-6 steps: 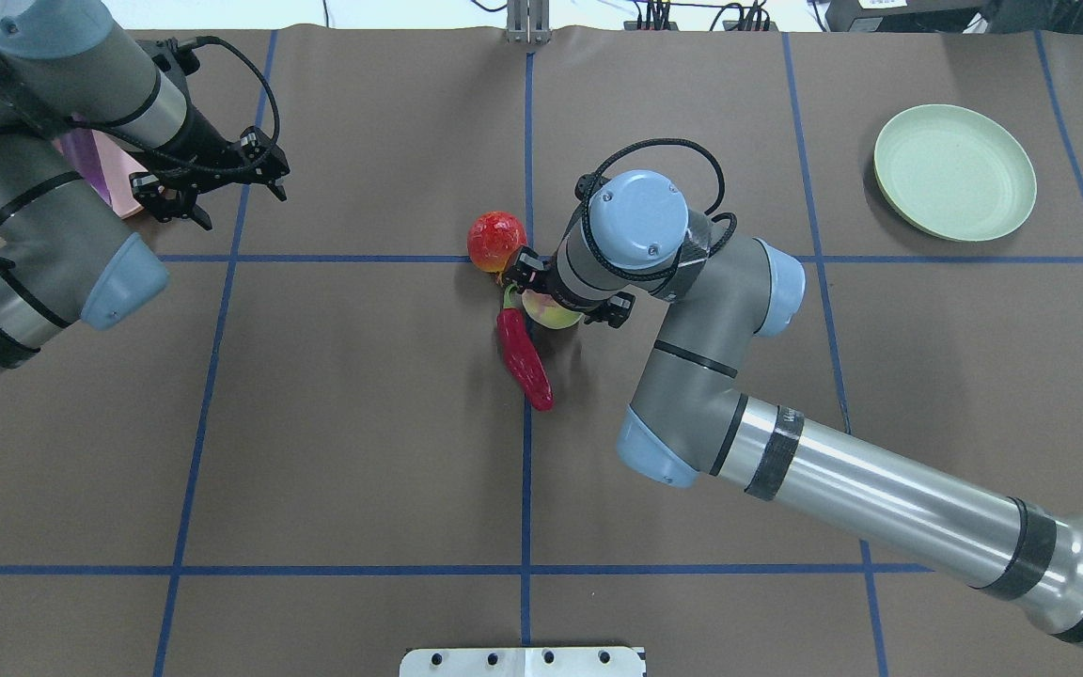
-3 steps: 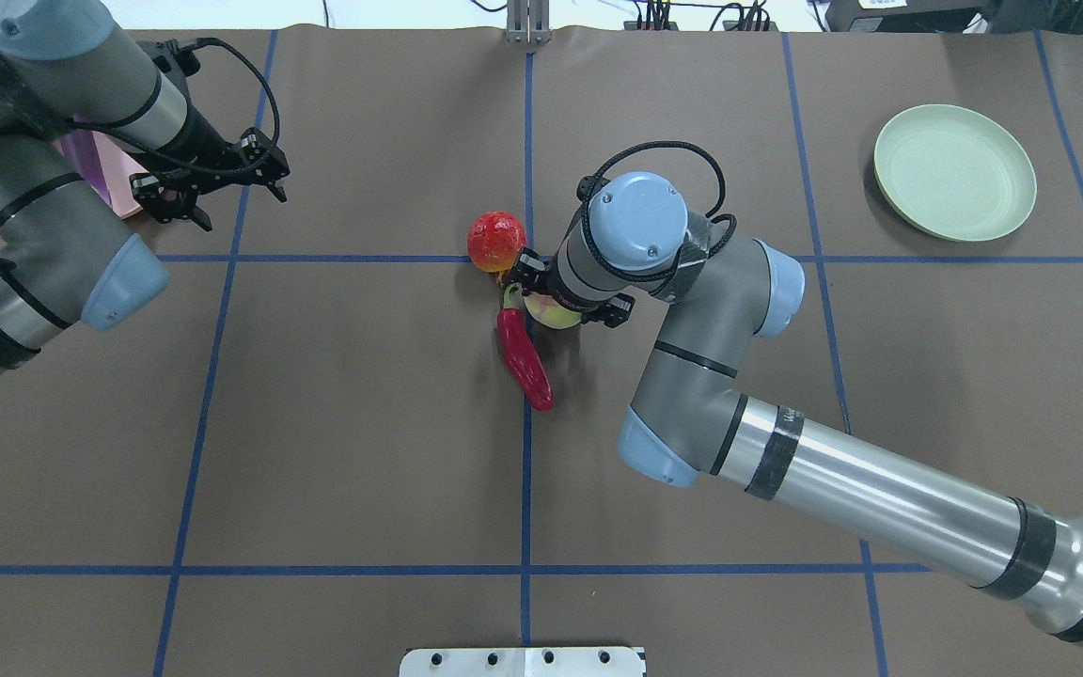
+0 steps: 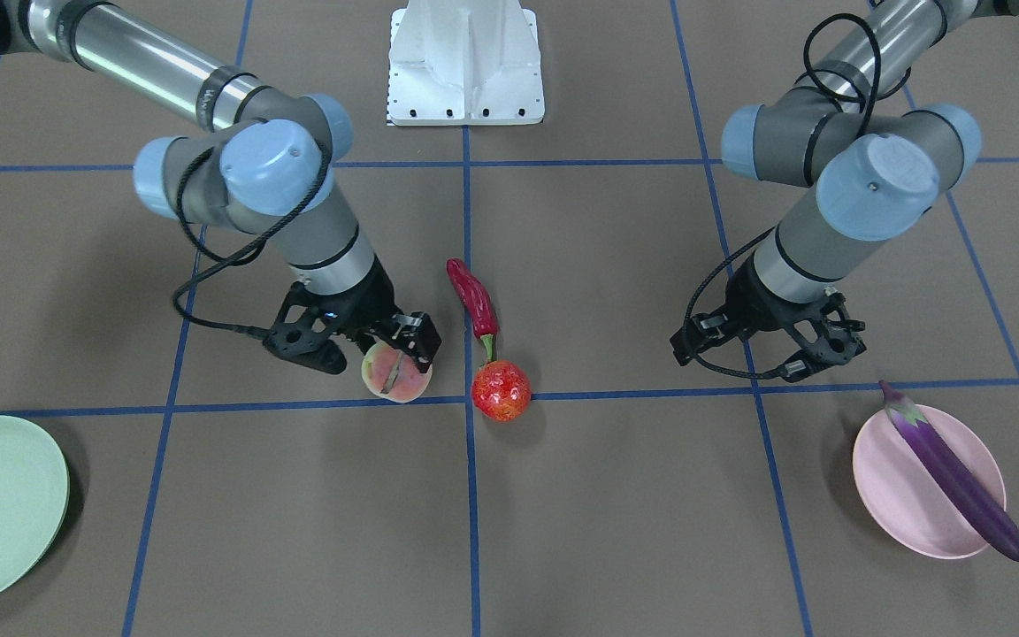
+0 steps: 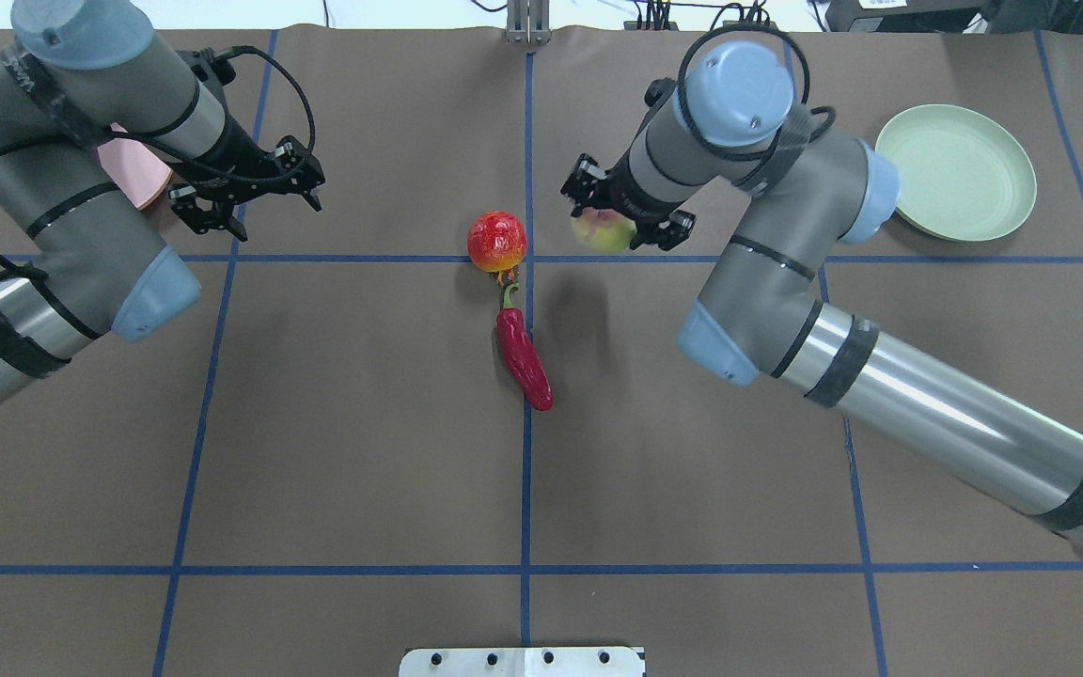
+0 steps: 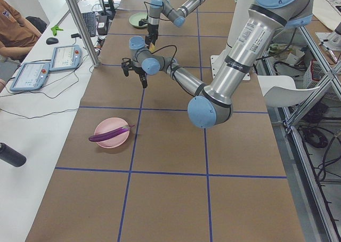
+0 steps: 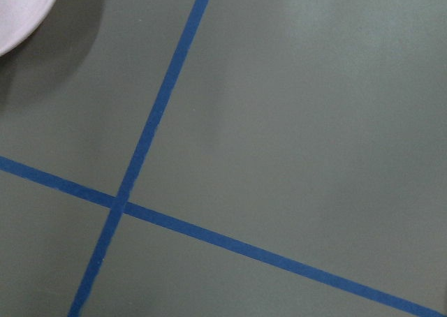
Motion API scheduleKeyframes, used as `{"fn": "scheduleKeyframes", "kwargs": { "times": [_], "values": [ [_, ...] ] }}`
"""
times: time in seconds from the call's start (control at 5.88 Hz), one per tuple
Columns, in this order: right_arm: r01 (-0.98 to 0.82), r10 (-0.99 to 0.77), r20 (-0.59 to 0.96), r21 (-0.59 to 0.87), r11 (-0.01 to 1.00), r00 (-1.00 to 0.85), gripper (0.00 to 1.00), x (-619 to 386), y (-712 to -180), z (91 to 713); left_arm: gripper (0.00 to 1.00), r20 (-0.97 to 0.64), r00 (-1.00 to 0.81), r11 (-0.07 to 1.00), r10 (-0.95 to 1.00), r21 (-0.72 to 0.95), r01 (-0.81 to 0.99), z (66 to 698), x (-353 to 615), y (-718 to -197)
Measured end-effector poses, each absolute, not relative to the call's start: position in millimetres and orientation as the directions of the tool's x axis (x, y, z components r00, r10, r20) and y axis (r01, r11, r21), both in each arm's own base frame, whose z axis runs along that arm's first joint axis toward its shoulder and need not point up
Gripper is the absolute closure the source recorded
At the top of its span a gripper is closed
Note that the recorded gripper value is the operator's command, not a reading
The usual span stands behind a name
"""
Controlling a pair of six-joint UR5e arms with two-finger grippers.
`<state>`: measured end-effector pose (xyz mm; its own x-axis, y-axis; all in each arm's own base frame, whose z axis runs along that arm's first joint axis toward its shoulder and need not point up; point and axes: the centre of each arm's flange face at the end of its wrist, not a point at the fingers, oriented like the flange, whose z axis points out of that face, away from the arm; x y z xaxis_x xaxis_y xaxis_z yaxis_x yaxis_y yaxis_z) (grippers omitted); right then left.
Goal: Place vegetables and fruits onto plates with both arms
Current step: 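Carry the peach to the green plate while the left gripper reaches the pepper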
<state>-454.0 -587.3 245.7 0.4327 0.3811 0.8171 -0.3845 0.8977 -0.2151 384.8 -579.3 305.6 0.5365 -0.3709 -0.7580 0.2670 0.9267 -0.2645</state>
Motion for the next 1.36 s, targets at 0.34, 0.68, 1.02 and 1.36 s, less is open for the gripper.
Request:
{"fn": "scheduleKeyframes", "kwargs": {
  "times": [0.34,0.68,1.02,1.36],
  "values": [
    [-0.377,0.291,0.786,-0.080,0.923,0.546,1.00,-329,-657,317,0.00,-0.728,0.537,0.904,-0.426,-0.320,0.284,243,465,-539],
    [-0.334,0.251,0.690,-0.015,0.942,0.678,1.00,-237,-712,412,0.00,-0.688,0.592,0.907,-0.420,-0.306,0.288,182,534,-492],
    [-0.292,0.246,0.614,-0.027,0.956,0.750,1.00,-193,-721,497,0.00,-0.656,0.620,0.903,-0.430,-0.308,0.299,158,585,-479],
    [-0.236,0.215,0.580,-0.040,0.971,0.786,1.00,-178,-705,550,0.01,-0.625,0.651,0.902,-0.431,-0.303,0.306,155,622,-478]
  ]
}}
